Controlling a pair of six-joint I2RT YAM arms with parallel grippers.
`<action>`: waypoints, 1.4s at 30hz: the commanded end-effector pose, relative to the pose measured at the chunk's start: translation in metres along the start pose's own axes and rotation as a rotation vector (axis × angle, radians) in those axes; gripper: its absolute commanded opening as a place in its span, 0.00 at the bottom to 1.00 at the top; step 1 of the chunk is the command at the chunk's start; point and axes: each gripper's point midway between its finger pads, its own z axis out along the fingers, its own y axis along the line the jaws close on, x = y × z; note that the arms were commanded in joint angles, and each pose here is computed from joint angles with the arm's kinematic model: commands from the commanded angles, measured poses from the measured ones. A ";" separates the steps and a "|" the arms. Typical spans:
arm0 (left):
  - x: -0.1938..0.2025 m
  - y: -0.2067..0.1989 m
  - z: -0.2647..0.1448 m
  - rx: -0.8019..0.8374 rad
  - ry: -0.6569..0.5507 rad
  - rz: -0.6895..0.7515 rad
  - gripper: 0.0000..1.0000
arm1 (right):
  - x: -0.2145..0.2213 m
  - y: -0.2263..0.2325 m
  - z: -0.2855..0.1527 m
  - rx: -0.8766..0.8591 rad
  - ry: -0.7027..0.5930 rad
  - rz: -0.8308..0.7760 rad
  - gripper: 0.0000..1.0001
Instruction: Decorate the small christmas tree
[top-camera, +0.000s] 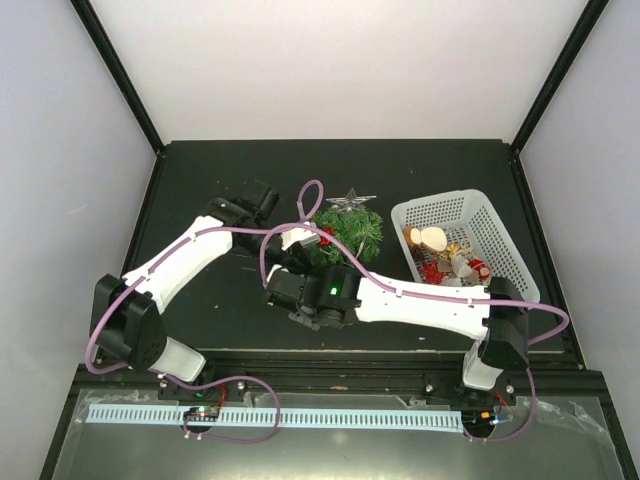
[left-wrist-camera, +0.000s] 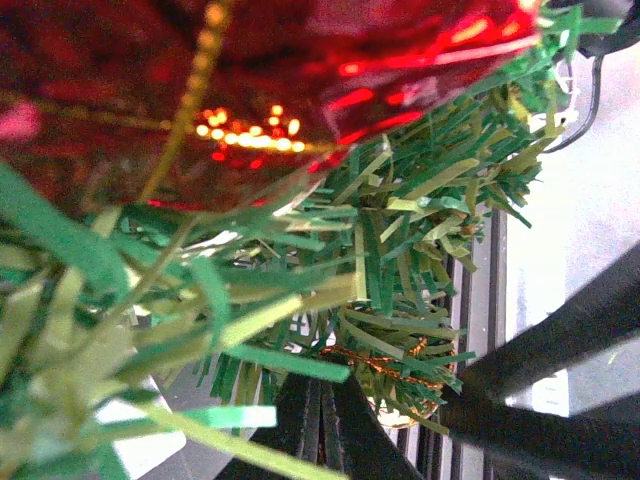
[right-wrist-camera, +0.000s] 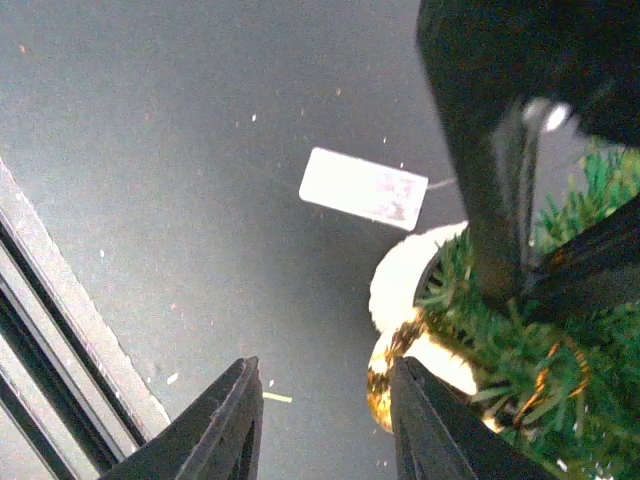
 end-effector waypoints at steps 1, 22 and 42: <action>-0.011 -0.003 -0.001 0.019 -0.031 0.019 0.02 | 0.025 -0.004 -0.009 -0.001 0.066 -0.016 0.38; -0.009 -0.005 -0.004 0.003 -0.028 0.020 0.02 | -0.054 -0.110 -0.191 0.081 -0.435 0.404 0.42; -0.008 -0.023 -0.013 0.002 -0.028 0.070 0.01 | -0.027 -0.125 -0.197 0.113 -0.427 0.510 0.44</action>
